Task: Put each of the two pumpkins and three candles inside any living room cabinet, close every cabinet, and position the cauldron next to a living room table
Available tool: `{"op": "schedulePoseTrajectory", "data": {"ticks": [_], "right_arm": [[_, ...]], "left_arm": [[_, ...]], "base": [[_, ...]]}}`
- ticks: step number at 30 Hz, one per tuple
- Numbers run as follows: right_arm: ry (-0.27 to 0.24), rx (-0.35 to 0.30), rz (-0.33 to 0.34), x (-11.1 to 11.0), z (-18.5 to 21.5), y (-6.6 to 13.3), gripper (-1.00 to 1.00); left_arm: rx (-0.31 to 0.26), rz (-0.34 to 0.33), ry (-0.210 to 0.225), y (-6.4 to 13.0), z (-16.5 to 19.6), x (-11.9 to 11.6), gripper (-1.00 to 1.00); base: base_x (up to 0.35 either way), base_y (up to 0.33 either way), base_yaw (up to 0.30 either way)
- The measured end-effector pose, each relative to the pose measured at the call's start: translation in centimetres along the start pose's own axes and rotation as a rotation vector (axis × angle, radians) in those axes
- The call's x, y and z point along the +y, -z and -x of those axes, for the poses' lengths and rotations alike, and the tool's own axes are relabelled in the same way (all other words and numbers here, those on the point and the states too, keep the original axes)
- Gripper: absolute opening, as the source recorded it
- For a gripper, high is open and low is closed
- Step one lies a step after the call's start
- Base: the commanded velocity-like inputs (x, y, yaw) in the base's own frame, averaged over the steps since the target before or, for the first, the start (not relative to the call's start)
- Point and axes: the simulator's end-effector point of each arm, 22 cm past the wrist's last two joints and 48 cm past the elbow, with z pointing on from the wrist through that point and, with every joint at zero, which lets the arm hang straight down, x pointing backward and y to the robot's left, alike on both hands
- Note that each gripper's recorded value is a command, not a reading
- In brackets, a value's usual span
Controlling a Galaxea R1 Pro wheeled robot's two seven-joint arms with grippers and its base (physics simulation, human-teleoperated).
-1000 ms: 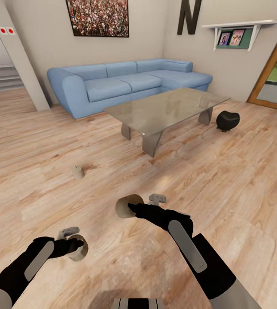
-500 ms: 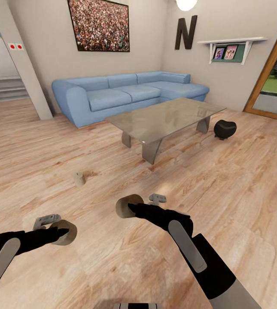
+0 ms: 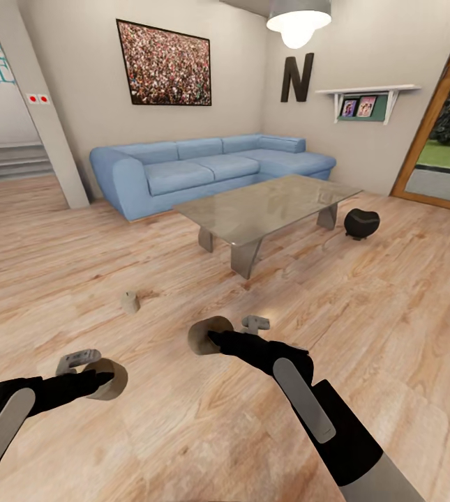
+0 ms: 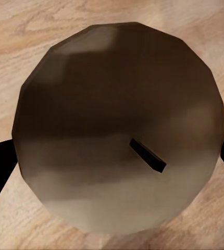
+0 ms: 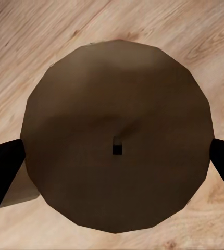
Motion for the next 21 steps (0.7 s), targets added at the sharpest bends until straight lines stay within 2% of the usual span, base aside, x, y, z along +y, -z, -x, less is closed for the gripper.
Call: {"op": "schedulePoseTrajectory", "data": {"ticks": [6,11,14,21], "right_arm": [[0.014,-0.02,0.007,0.9,0.9,0.8,-1.0],[0.025,-0.034,0.013,1.6,1.6,1.5,-1.0],[0.032,-0.043,0.017,2.0,2.0,1.9,-1.0],[0.048,-0.066,0.024,3.0,3.0,2.9,-1.0]], "left_arm": [[-0.02,-0.009,-0.002,0.9,0.6,-0.5,-1.0],[-0.03,-0.044,0.018,0.9,0.3,-2.7,-1.0],[-0.035,0.012,0.023,1.0,0.2,-2.4,-1.0],[-0.058,0.02,0.027,2.0,0.9,-2.5,-1.0]], "base": [[0.0,0.0,0.0],[0.0,0.0,0.0],[0.0,0.0,0.0],[0.0,0.0,0.0]]}}
